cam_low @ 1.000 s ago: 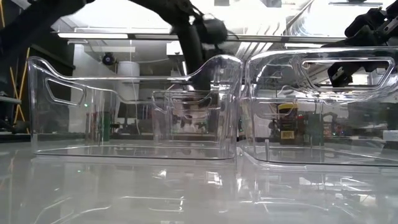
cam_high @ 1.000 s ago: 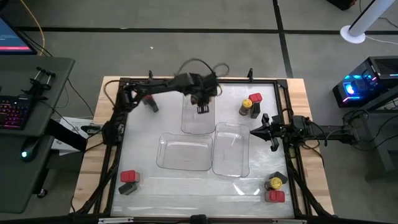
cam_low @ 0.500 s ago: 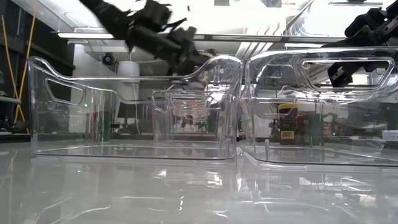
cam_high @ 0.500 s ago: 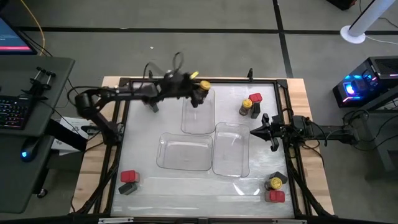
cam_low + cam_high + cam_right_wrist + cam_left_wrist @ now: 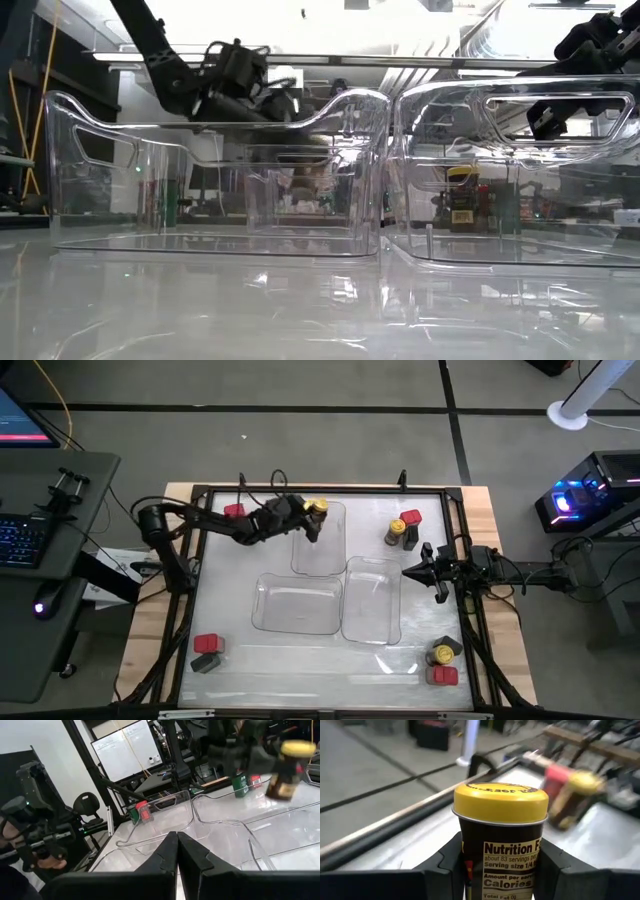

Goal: Sort spices by type
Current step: Put the top left yellow seasoning bottle into the top transparent bin

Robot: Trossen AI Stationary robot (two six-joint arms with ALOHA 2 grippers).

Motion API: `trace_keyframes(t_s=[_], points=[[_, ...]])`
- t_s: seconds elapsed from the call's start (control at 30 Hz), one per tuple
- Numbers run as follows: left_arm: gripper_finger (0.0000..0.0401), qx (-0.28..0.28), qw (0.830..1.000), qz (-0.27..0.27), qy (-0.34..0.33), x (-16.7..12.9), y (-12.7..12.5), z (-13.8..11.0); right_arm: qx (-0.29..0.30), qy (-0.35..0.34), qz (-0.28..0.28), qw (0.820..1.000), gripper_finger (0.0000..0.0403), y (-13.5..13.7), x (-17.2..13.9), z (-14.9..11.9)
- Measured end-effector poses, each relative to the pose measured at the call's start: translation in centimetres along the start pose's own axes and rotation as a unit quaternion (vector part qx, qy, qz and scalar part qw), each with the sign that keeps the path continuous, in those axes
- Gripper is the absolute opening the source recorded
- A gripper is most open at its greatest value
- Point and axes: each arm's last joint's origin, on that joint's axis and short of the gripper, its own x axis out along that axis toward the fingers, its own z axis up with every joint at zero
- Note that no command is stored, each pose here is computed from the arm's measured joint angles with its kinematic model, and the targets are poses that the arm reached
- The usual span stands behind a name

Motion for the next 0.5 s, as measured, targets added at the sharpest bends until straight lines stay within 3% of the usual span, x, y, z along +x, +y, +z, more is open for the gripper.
trace_keyframes(t_s=[0.17,0.5], points=[[0.0142,-0.001,0.999,0.039,-0.024,0.6,-0.3,-0.7,0.0,0.0,0.0,1.0,0.0001,0.0,0.0,0.0],[0.0173,-0.012,0.999,0.047,-0.009,1.7,0.0,-2.8,0.0,0.0,0.0,1.0,0.0001,0.0,0.0,0.0]])
